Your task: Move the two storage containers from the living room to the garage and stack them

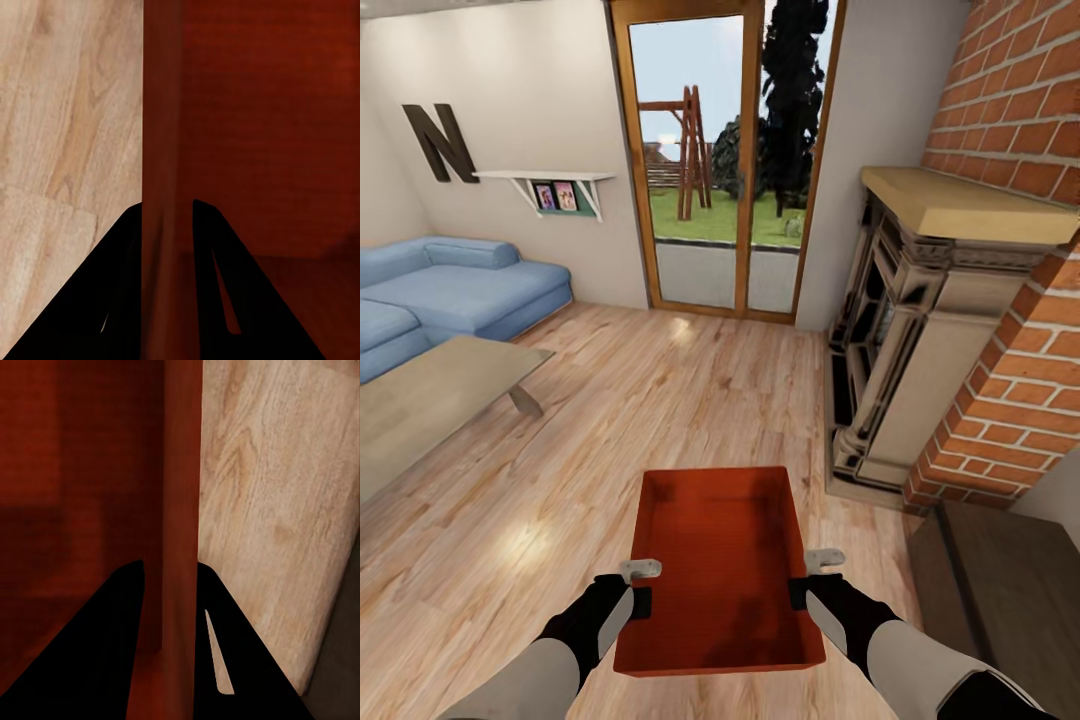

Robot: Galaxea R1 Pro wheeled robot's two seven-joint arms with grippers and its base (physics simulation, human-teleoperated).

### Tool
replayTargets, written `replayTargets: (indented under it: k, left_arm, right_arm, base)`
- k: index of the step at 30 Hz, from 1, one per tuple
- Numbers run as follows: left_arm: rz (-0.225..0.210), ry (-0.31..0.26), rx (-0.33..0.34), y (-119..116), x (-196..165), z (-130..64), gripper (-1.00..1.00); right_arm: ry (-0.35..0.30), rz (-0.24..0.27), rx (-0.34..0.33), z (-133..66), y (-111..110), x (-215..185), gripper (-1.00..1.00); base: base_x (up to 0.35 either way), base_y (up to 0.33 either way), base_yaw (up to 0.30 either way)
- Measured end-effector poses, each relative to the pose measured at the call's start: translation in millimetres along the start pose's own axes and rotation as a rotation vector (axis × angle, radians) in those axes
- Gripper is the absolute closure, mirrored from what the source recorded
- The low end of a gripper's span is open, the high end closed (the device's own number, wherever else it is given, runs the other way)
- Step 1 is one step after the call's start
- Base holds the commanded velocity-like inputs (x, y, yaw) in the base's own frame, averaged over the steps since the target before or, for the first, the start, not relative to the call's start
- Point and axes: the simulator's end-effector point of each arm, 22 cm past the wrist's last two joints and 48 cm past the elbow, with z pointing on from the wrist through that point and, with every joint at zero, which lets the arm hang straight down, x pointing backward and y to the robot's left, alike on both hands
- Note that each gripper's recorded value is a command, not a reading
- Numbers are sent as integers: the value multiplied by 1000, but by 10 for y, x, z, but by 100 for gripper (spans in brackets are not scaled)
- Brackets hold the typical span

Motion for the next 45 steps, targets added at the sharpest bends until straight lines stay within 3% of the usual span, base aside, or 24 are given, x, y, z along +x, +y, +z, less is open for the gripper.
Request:
replayTargets:
  k: [45]
  left_arm:
    - [-4, -68, 6, -10, -270, -264, 100]
  right_arm:
    - [-68, 2, 6, -253, -40, -310, 100]
  base:
    - [0, 0, 0]
